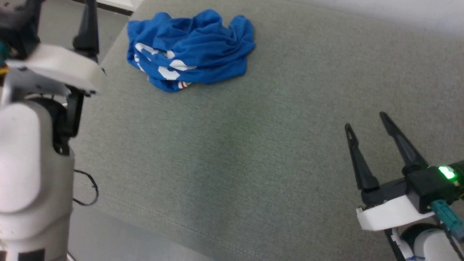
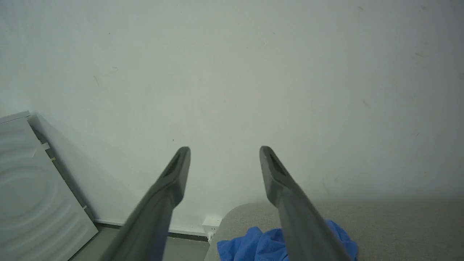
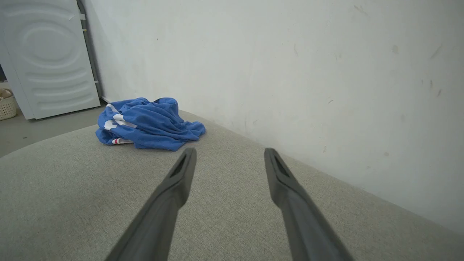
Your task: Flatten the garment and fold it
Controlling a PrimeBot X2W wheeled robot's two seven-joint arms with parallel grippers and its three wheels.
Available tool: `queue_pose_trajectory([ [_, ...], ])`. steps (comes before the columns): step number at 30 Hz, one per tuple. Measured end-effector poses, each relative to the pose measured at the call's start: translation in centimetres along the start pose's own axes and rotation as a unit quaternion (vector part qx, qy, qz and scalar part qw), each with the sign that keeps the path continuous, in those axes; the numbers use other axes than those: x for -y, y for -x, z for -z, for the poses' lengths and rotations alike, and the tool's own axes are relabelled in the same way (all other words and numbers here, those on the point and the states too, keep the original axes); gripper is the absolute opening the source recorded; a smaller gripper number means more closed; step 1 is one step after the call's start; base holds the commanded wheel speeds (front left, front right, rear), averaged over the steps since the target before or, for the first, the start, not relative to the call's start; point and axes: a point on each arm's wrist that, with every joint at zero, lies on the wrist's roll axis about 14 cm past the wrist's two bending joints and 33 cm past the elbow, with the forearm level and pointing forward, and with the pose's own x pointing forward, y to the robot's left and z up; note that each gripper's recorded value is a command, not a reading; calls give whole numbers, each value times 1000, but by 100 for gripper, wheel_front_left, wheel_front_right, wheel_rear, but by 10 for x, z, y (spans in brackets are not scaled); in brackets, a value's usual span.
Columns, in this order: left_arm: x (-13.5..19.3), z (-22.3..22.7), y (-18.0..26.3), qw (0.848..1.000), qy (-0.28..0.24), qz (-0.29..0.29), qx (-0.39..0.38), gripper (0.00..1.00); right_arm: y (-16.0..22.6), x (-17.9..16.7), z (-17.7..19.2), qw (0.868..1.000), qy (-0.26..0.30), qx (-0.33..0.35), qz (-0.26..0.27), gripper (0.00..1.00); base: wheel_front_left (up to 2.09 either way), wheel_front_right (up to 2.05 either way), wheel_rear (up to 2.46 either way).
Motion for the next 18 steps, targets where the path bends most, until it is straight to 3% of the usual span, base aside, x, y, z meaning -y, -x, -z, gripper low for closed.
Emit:
queue_pose_trajectory([
  [9, 42, 78, -52, 990, 10, 69, -124, 100, -2, 41, 7, 999, 13, -2, 31, 100, 0, 0, 0],
  [18, 96, 185, -57, 942, 23, 130, -310, 100, 7, 76, 29, 997, 18, -32, 64, 100, 0, 0, 0],
])
